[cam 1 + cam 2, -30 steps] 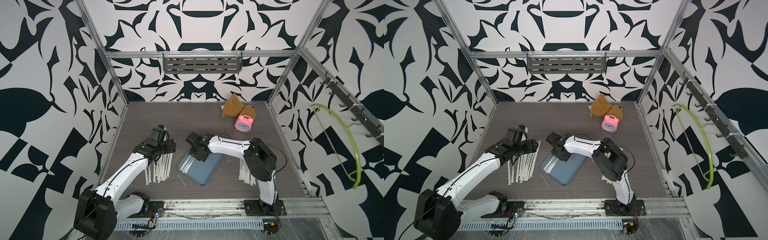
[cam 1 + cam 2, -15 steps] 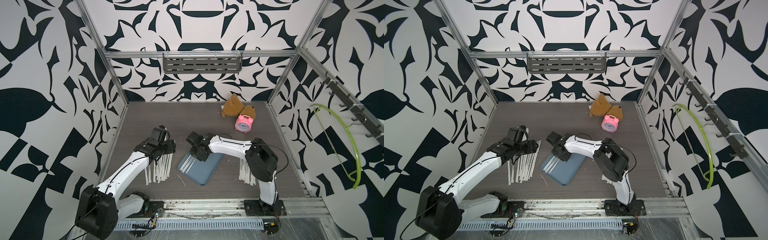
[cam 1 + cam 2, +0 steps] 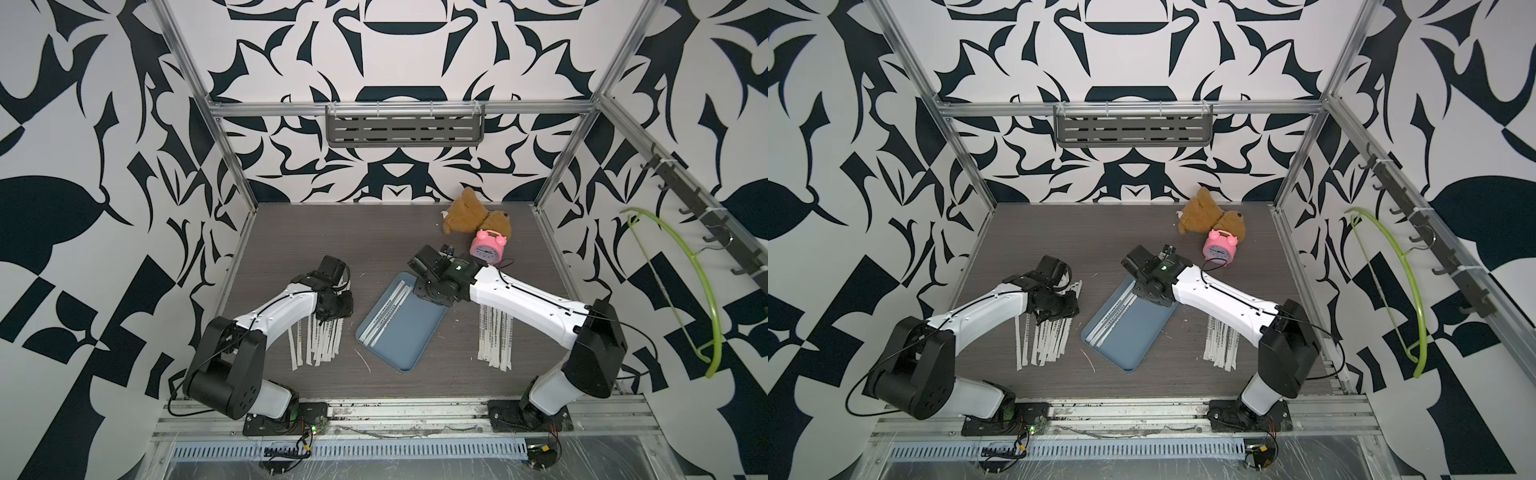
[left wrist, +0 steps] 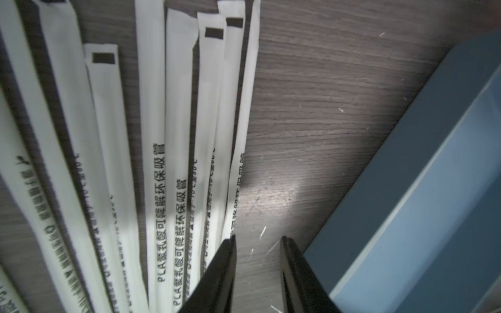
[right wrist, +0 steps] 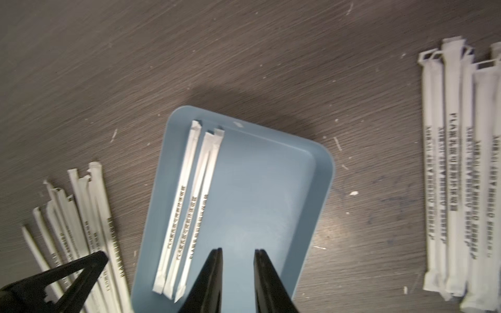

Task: Put the straws into the storage box
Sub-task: Pick up the straw from the center of the board.

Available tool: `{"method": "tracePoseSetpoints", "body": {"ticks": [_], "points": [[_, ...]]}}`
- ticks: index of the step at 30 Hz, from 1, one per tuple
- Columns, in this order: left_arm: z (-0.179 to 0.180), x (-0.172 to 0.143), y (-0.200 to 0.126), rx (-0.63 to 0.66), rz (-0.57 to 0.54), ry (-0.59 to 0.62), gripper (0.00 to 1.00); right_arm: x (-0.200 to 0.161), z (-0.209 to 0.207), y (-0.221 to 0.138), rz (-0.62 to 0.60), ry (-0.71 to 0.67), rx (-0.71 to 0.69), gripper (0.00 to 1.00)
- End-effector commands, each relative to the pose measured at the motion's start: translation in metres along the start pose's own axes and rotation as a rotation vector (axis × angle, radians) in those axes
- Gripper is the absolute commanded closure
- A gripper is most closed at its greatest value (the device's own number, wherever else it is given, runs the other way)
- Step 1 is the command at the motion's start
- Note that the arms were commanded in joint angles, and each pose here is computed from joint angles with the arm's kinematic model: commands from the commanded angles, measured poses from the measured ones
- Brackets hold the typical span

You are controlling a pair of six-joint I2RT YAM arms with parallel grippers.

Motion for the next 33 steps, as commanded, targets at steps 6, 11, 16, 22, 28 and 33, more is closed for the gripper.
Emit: {"method": "tracePoseSetpoints", "body": {"ticks": [6, 11, 16, 22, 28, 33], "points": [[0.003, 0.014, 0.003, 0.095, 0.055, 0.041, 0.72, 0.001, -0.014, 0.006, -0.030, -0.068, -0.067, 0.75], [0.005, 0.016, 0.008, 0.126, 0.085, 0.073, 0.72, 0.000, -0.020, 0.009, -0.028, -0.068, -0.076, 0.75], [0.004, 0.019, 0.014, 0.141, 0.113, 0.101, 0.73, -0.001, -0.025, 0.012, -0.028, -0.064, -0.088, 0.75], [0.001, 0.023, 0.020, 0.164, 0.128, 0.135, 0.78, -0.003, -0.030, 0.018, -0.025, -0.072, -0.108, 0.76], [-0.001, 0.024, 0.026, 0.180, 0.145, 0.158, 0.83, -0.004, -0.030, 0.021, -0.025, -0.080, -0.117, 0.76], [-0.003, 0.026, 0.029, 0.169, 0.154, 0.171, 0.87, -0.004, -0.031, 0.024, -0.029, -0.088, -0.127, 0.76]]}}
Point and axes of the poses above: each gripper's point midway between its finger pads, its own y axis out along the fingers, its own z axis along the line the jaws close on, x = y × z, the point moved 8 cm from there along -y, back along the fingers, and after that the axes turned 12 degrees about y, right-handed, at the moved point
